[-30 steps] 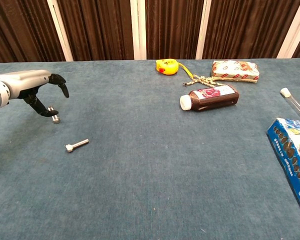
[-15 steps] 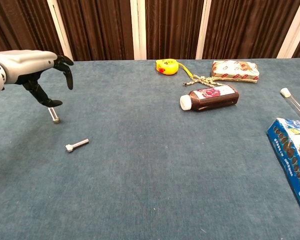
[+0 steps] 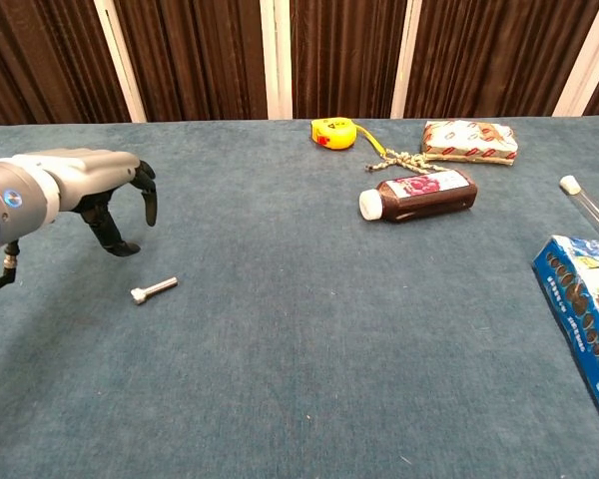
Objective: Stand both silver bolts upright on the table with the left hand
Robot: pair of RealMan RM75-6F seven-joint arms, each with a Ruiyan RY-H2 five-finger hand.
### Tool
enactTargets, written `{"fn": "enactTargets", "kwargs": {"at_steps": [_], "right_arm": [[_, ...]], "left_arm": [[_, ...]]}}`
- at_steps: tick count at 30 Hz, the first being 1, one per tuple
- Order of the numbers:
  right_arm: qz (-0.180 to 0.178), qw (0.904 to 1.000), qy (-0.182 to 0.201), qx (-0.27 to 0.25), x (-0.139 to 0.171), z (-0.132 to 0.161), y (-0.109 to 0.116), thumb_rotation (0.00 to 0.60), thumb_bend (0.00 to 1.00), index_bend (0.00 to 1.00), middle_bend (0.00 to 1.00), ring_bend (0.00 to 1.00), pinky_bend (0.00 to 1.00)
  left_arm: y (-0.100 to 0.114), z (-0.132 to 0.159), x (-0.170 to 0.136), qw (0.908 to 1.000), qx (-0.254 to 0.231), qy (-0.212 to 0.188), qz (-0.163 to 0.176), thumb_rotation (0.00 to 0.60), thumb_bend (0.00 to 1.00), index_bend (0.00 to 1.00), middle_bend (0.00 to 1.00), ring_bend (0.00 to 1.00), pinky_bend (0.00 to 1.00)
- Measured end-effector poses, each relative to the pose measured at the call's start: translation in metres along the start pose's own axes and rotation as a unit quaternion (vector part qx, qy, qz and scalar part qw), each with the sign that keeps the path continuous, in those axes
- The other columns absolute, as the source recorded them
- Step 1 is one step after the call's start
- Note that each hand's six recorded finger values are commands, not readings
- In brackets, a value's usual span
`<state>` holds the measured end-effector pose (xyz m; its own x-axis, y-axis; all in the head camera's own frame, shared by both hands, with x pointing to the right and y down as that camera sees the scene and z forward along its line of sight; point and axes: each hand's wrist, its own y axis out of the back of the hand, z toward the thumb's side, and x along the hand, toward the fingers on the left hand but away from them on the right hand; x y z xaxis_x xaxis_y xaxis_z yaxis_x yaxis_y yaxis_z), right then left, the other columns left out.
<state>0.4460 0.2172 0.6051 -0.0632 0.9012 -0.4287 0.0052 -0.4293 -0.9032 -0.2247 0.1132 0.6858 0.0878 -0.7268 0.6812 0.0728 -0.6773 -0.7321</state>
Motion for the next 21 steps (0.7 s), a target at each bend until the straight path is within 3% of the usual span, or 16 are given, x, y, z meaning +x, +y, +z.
{"fn": "enactTargets", "kwargs": {"at_steps": [21], "right_arm": [[-0.003, 1.0000, -0.001, -0.003, -0.001, -0.001, 0.000, 0.600, 0.17, 0.16, 0.08, 0.12, 0.00]], "left_arm": [[-0.017, 0.016, -0.016, 0.9987, 0.012, 0.005, -0.049, 0.600, 0.36, 0.41, 0.04, 0.00, 0.00]]}}
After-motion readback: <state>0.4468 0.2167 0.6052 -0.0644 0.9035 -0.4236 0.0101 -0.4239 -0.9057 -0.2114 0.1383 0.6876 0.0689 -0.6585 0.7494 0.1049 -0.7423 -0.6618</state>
